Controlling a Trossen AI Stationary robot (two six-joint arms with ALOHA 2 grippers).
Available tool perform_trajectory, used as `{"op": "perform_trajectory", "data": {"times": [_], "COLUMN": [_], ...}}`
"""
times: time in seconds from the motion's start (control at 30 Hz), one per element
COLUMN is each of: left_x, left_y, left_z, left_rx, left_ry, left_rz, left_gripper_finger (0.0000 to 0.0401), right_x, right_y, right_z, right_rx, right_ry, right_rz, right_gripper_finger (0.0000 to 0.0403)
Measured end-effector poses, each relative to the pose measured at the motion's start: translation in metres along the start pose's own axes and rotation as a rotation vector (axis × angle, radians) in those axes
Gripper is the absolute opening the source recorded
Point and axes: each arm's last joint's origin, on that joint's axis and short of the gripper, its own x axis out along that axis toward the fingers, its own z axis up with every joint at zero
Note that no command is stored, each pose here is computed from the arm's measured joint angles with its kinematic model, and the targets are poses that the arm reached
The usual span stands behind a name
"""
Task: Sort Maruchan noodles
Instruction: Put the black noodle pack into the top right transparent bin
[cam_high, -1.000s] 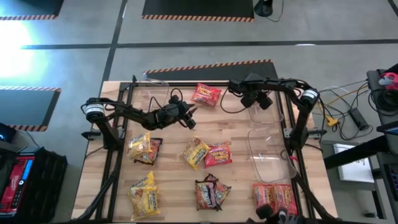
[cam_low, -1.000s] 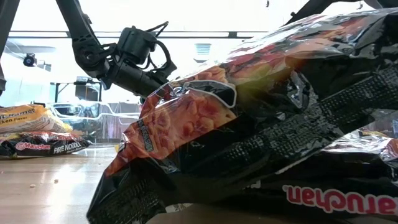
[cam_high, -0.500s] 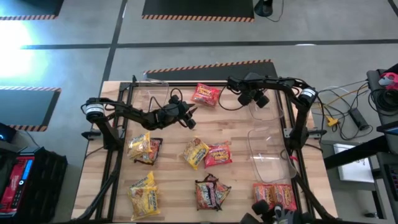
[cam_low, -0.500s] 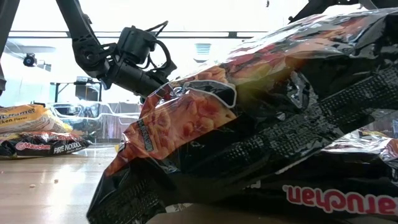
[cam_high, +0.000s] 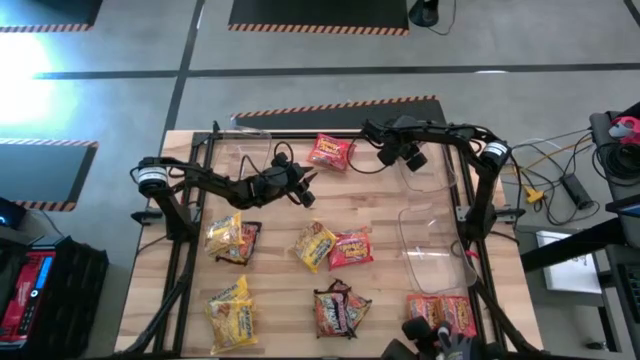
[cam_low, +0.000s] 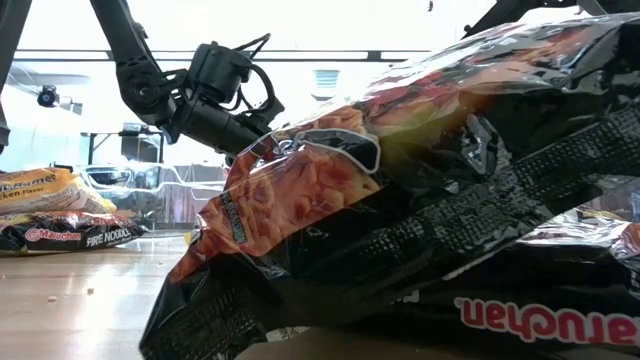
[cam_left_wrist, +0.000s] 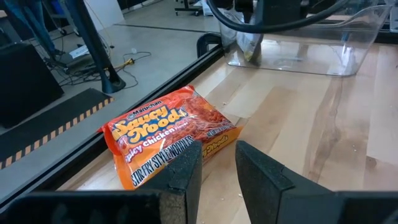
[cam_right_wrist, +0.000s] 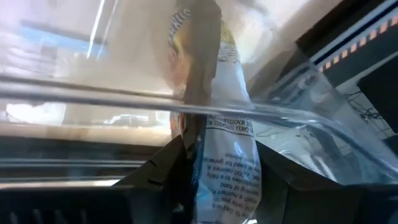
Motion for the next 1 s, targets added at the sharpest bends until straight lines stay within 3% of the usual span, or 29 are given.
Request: {"op": "perform_trajectory", "data": {"times": [0.27, 0.4, 0.63, 0.83, 1.0], "left_x": [0.0, 0.0, 0.0, 0.0, 0.0], "left_y": [0.0, 0.0, 0.0, 0.0, 0.0], "left_z": [0.0, 0.0, 0.0, 0.0, 0.0], "left_rx": [0.0, 0.0, 0.0, 0.0, 0.001], "left_ry": [0.0, 0.001, 0.001, 0.001, 0.002], "left_rz": [0.0, 0.0, 0.0, 0.0, 0.0], "left_gripper_finger": [0.0081, 0.0081, 0.0081, 0.0081, 0.0081], "right_x": [0.0, -0.001, -0.008, -0.022, -0.037], "right_y": [-0.001, -0.004, -0.011, -0.026, -0.039], "right_z": [-0.001, -0.004, -0.007, -0.012, -0.018], "right_rx": [-0.005, 0.01, 0.036, 0.172, 0.356], "right_ry": [0.056, 0.161, 0.147, 0.12, 0.082], "right_rz": [-0.03, -0.084, -0.107, -0.162, -0.219], "right_gripper_finger": [0.0184, 0.0187, 0.0187, 0.0187, 0.0187]}}
